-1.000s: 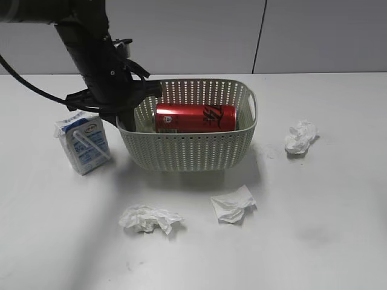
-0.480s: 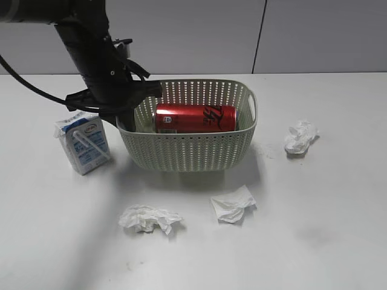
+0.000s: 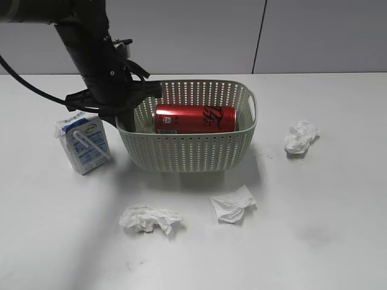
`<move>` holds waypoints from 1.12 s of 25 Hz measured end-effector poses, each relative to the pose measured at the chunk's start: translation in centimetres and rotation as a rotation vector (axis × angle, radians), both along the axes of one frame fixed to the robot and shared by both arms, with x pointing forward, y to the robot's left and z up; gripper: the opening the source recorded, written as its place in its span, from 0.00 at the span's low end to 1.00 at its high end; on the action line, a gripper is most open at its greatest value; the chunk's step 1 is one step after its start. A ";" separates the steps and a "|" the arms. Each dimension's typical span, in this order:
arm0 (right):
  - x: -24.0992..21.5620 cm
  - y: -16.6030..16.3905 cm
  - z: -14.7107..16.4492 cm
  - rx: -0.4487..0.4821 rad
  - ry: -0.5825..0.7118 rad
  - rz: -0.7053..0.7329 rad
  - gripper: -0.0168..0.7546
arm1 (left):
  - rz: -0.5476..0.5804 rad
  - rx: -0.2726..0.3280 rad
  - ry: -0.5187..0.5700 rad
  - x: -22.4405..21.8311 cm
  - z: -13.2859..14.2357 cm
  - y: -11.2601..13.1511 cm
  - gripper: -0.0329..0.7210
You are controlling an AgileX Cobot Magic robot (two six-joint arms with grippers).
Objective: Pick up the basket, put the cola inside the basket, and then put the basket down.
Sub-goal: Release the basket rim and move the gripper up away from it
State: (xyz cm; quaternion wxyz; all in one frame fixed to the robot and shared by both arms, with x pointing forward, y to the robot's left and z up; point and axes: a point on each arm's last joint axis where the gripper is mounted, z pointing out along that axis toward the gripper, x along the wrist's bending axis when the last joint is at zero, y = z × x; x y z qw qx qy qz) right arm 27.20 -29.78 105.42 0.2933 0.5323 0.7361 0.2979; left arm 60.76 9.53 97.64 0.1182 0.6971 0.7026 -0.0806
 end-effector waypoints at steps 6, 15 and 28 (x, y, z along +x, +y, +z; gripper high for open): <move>-1.7 -0.6 0.0 0.036 -0.138 0.002 0.79 | -0.001 0.003 -0.001 0.0 0.0 0.0 0.05; -3.6 -1.1 0.1 0.069 -0.264 -0.009 0.79 | -0.002 0.008 -0.010 0.1 0.0 0.1 0.05; -3.8 -1.1 0.1 0.038 -0.273 -0.207 0.79 | 0.019 -0.024 -0.098 0.9 0.2 -0.2 0.05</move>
